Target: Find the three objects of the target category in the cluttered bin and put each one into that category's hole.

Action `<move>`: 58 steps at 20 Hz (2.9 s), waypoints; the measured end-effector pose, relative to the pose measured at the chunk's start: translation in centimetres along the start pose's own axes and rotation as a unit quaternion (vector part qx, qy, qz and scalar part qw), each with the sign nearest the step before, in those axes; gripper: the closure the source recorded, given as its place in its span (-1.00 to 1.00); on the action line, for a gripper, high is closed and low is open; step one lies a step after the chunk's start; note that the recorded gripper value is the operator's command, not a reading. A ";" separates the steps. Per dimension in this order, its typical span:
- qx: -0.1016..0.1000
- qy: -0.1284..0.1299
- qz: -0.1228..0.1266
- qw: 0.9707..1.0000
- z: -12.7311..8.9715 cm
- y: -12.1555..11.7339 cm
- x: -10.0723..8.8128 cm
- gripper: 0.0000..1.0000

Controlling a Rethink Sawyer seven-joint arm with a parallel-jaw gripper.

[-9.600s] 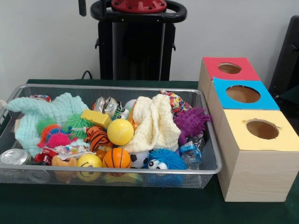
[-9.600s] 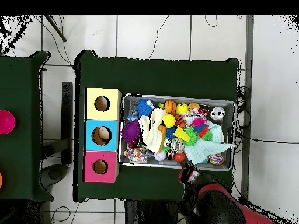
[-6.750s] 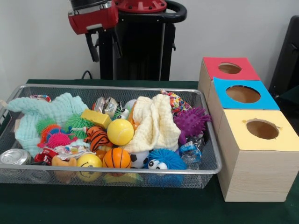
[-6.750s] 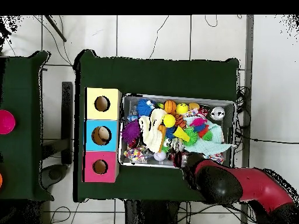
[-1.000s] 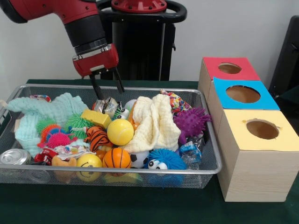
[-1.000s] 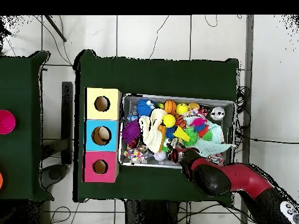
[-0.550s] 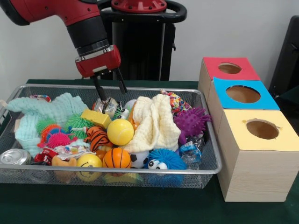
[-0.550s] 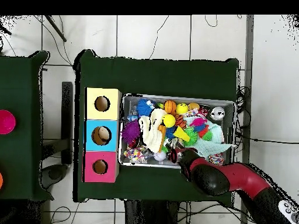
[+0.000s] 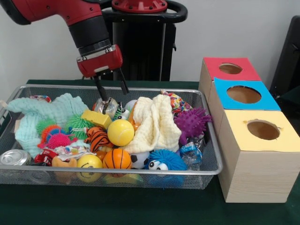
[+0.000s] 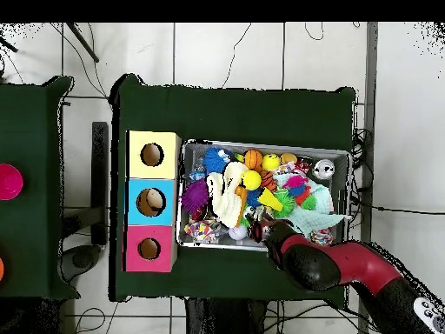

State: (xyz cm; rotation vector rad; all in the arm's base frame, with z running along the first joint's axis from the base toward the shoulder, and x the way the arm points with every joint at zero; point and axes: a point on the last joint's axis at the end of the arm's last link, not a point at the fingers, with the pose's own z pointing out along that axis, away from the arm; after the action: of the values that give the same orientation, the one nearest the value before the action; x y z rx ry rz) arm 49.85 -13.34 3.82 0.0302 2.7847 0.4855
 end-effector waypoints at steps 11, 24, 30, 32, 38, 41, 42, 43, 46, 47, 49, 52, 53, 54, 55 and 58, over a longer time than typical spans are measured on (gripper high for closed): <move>0.019 -0.023 0.015 0.999 -2.2 -3.0 -0.7 -1.00; 0.028 -0.055 0.035 0.997 0.2 -6.2 -6.3 -1.00; 0.030 -0.075 0.024 0.996 3.0 -5.3 -11.5 -1.00; 0.031 -0.073 0.018 0.997 4.1 -4.5 -13.4 -1.00; 0.035 -0.056 0.010 0.998 5.4 -2.7 -16.5 -1.00; 0.036 -0.051 0.009 0.998 5.7 -2.0 -17.6 -1.00; 0.036 -0.050 0.008 0.998 5.8 -1.8 -17.8 -1.00; 0.036 -0.050 0.008 0.998 5.8 -1.8 -18.0 -1.00; 0.038 -0.052 0.009 0.998 5.7 -1.8 -18.4 -1.00; 0.039 -0.053 0.009 0.998 5.6 -1.8 -18.4 -1.00; 0.043 -0.053 0.009 0.998 5.4 -2.1 -18.5 -1.00; 0.048 -0.054 0.008 0.997 5.0 -2.5 -18.6 -1.00; 0.052 -0.054 0.007 0.997 4.7 -2.7 -18.6 -1.00; 0.054 -0.054 0.007 0.997 4.6 -2.8 -18.6 -1.00; 0.055 -0.055 0.007 0.997 4.5 -2.9 -18.6 -1.00; 0.064 -0.056 0.008 0.996 3.8 -3.6 -18.7 -1.00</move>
State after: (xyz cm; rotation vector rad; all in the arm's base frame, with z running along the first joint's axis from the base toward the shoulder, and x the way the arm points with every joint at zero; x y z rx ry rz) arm 68.93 -16.90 4.83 0.1045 2.7020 0.2989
